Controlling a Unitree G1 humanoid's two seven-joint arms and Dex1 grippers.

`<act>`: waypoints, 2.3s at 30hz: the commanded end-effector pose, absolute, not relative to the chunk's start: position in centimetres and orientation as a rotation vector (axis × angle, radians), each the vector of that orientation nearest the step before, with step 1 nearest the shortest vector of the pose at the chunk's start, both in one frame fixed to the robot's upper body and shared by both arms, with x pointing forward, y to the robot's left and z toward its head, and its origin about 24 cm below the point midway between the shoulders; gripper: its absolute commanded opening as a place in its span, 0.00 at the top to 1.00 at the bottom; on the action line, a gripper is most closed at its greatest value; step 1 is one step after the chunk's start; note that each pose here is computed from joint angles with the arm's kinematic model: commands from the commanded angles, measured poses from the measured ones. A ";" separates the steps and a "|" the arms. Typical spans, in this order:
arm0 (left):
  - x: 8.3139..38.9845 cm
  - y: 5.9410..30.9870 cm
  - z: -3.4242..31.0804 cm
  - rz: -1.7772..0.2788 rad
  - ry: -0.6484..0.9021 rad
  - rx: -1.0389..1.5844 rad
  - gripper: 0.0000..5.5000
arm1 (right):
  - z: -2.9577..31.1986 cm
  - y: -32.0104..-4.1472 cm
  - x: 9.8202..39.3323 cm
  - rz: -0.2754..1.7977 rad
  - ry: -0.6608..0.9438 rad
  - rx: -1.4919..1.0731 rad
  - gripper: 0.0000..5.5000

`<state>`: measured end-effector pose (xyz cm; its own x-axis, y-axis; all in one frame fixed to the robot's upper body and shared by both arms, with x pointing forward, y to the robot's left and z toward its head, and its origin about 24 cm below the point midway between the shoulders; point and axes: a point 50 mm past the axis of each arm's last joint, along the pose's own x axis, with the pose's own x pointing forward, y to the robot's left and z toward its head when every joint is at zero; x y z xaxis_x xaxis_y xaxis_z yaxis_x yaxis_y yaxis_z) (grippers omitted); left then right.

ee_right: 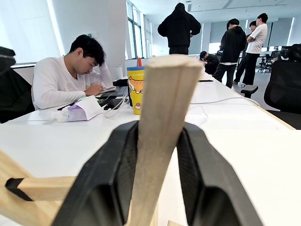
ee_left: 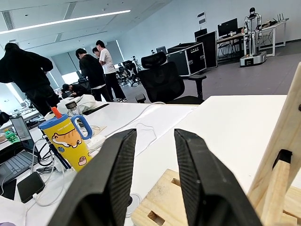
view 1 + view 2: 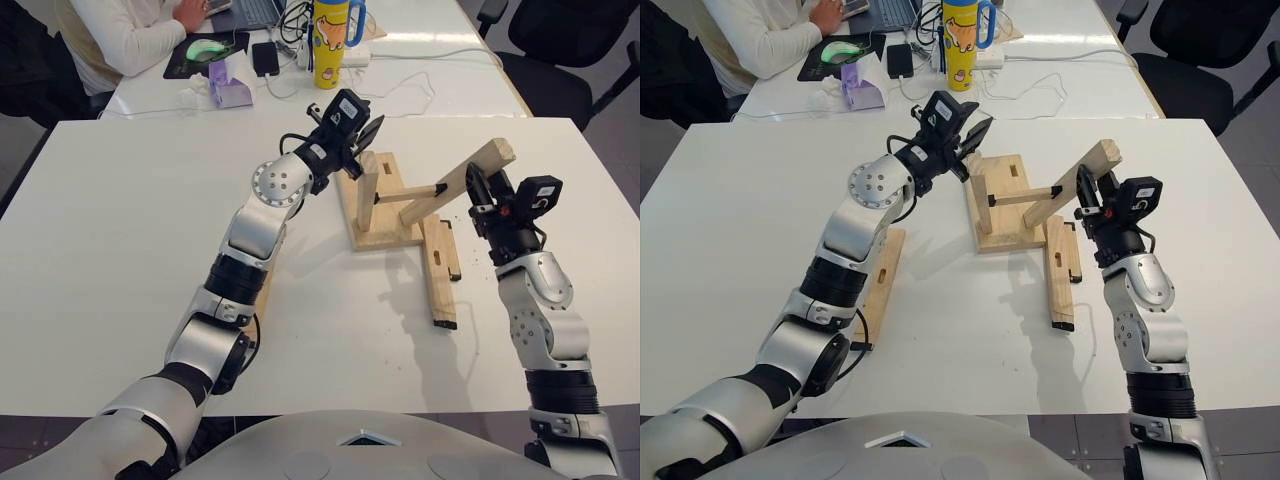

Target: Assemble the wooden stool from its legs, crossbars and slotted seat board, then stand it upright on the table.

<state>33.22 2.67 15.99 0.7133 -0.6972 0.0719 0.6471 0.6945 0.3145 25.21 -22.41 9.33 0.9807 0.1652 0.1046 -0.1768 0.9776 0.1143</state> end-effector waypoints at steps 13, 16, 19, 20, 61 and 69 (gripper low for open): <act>32.1 1.0 19.8 -0.780 -0.350 0.230 0.73 | 5.2 -16.5 23.5 0.446 0.204 0.305 0.80; 32.1 1.2 19.5 -0.768 -0.342 0.226 0.73 | 6.3 -16.4 23.9 0.448 0.148 0.323 0.71; 32.1 1.5 19.3 -0.755 -0.335 0.228 0.73 | 7.2 -16.2 24.3 0.455 0.121 0.322 0.65; 32.1 1.6 19.2 -0.750 -0.333 0.228 0.73 | 7.5 -16.2 24.4 0.457 0.114 0.320 0.65; 29.8 13.1 13.5 -0.305 -0.149 0.273 0.73 | 16.0 -25.7 29.0 0.417 -0.118 -0.048 0.65; 30.2 12.9 13.9 -0.302 -0.166 0.266 0.73 | 31.2 -18.7 29.8 0.527 -0.644 0.212 0.89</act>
